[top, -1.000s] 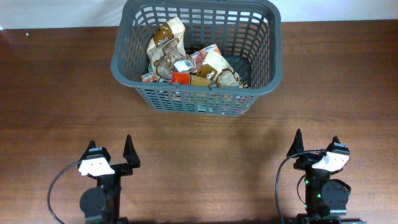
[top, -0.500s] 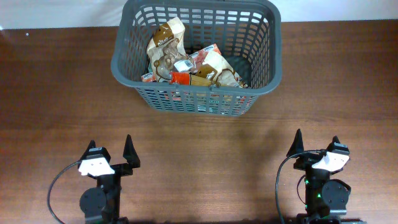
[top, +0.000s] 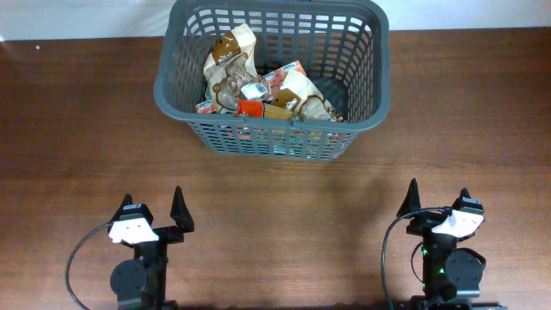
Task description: Pack container
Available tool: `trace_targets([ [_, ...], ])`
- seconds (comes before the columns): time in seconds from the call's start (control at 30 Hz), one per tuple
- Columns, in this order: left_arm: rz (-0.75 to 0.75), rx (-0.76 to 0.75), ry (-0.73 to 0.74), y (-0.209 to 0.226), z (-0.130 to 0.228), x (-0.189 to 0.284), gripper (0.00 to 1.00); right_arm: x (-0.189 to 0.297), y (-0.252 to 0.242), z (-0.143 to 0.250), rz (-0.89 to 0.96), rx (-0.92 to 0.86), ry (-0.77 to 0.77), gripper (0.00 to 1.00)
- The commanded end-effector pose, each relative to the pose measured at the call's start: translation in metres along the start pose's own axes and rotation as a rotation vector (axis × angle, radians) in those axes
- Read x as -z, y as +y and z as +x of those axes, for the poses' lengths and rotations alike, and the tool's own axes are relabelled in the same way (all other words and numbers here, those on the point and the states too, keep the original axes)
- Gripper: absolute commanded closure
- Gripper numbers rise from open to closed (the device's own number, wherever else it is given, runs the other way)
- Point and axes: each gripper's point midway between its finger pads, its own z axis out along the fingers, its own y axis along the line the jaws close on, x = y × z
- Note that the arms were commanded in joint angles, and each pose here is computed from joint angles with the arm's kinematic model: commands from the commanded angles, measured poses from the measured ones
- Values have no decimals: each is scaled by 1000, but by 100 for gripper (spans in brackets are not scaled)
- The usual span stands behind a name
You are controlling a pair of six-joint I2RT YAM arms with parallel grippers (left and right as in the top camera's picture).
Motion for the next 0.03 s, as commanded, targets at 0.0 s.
trace_targets([
  [0.0, -9, 5, 0, 1, 2, 0, 1, 0, -4, 3, 19, -1, 7, 1],
])
